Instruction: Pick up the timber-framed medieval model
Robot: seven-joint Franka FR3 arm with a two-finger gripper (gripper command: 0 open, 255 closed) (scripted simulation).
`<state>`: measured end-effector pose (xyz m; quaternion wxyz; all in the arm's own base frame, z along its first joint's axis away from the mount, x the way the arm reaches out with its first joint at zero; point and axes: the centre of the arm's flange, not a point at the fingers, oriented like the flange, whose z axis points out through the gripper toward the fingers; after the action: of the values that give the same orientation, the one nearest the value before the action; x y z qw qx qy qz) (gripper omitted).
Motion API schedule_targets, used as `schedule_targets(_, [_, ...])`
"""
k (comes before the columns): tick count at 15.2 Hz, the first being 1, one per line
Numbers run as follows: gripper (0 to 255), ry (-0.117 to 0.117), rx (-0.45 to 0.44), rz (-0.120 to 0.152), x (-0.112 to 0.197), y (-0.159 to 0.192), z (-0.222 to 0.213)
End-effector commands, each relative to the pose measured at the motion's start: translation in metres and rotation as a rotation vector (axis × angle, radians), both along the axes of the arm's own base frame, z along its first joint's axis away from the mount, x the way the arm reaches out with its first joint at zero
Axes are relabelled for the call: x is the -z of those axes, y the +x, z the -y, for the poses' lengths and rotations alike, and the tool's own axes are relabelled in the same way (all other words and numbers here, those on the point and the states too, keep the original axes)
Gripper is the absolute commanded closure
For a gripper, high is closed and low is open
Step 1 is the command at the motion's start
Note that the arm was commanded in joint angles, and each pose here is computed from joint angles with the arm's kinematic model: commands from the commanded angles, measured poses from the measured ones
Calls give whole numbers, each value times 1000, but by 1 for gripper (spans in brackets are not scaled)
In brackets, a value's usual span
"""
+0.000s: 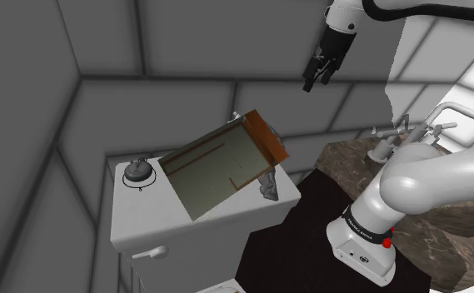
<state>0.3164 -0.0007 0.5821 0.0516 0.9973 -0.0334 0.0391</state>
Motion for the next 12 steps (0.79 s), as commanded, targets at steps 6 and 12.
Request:
schedule_targets(6, [0,-25,-142,-41,16,38,-57])
schedule_targets(12, [0,-56,-312,-90,39,71,-130])
